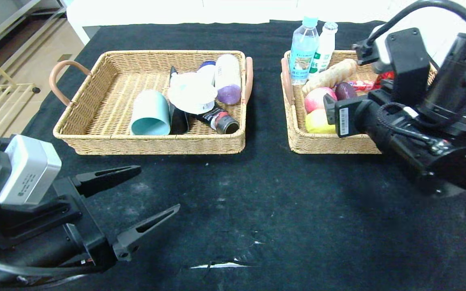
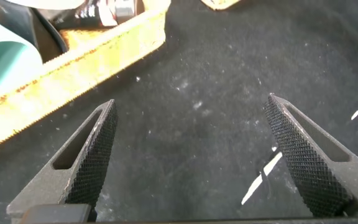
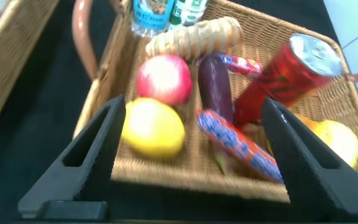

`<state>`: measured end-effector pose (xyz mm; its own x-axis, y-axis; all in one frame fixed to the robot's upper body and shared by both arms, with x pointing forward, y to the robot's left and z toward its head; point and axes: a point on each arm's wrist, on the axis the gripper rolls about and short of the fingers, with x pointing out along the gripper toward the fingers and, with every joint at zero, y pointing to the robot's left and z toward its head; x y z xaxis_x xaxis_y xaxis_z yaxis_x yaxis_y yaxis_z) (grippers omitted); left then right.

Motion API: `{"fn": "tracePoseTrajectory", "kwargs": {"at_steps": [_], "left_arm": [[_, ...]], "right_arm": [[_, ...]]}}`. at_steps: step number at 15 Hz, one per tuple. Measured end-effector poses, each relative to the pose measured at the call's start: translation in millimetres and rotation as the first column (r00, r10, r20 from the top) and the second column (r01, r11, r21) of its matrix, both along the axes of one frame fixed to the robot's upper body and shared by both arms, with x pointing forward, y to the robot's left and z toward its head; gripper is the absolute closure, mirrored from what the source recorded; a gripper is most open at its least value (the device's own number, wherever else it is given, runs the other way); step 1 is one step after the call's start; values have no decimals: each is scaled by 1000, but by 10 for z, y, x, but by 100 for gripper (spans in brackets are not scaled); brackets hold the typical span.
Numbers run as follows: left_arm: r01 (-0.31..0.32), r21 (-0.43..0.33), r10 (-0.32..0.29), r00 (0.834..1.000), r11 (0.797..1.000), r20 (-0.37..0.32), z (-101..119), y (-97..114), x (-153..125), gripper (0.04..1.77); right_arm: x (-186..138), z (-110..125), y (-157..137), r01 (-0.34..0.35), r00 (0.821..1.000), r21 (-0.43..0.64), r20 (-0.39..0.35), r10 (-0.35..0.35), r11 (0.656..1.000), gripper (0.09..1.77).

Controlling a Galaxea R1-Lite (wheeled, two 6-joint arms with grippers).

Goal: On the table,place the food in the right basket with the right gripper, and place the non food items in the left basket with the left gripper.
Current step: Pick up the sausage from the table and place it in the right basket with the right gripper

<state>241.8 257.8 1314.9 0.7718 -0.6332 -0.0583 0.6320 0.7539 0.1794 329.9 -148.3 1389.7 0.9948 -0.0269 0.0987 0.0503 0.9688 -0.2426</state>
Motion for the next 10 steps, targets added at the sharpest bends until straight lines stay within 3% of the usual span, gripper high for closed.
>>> {"fn": "tracePoseTrajectory", "kwargs": {"at_steps": [3,6,10], "left_arm": [[-28,-17,28,999,999,23,57,32,-38,9],[-147,-28,148,988,989,50,140,116,-105,9],[-233,5,233,972,972,-9,152,287,-371,9]], "right_arm": [[-365,15,-202,-39,999,-27,-38,38,999,23],[-696,-53,-472,-133,986,-64,-108,126,989,21],[-1167,-136,-898,-266,937,-23,-242,253,964,19]]}}
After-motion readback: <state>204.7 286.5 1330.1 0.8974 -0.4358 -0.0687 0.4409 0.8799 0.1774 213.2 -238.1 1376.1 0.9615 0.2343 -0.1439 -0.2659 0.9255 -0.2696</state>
